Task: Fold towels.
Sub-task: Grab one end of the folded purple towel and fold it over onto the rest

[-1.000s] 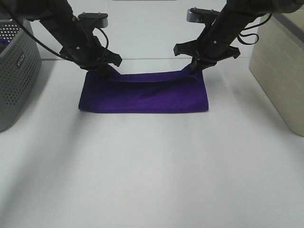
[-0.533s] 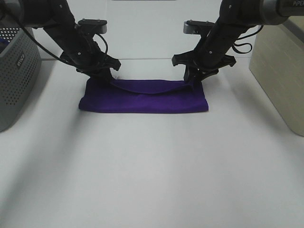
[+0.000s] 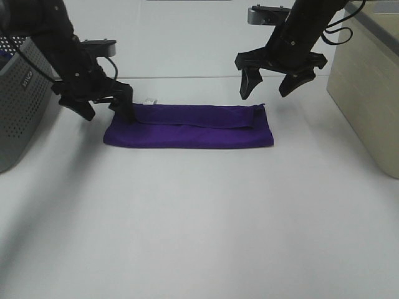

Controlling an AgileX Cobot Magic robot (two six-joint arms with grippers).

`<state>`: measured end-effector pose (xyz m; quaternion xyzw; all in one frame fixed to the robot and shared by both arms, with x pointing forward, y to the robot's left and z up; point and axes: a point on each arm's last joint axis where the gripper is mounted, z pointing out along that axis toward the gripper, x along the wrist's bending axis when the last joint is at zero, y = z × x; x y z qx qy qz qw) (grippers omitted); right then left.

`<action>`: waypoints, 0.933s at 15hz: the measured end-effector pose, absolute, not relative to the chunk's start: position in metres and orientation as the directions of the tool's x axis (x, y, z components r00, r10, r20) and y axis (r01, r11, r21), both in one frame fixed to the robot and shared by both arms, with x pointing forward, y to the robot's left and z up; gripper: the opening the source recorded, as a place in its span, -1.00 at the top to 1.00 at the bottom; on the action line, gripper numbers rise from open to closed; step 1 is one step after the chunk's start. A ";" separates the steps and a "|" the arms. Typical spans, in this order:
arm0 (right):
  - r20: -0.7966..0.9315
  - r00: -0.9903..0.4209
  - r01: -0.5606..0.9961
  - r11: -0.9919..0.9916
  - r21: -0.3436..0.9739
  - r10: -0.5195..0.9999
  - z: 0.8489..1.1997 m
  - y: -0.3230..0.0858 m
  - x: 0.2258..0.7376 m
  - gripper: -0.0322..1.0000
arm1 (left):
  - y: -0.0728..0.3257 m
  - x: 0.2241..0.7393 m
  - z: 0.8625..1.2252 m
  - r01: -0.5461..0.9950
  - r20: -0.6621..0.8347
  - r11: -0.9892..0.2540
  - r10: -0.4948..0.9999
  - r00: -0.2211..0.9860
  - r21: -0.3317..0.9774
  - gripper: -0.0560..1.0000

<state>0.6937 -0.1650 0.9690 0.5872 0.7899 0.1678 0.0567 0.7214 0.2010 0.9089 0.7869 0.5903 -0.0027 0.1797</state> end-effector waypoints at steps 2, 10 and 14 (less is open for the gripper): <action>0.112 -0.304 0.911 0.254 0.326 0.946 0.971 -0.165 0.692 -0.66 | 0.228 0.725 0.894 0.953 -0.326 -0.178 0.911 0.253 0.243 -0.80; 0.133 -0.300 0.922 0.251 0.294 0.945 0.971 -0.164 0.689 -0.66 | 0.218 0.728 0.873 0.962 -0.509 -0.151 0.824 0.250 0.227 -0.70; 0.151 -0.297 0.933 0.253 0.255 0.943 0.971 -0.163 0.684 -0.66 | 0.169 0.732 0.869 0.954 -0.518 -0.192 0.806 0.287 0.229 -0.41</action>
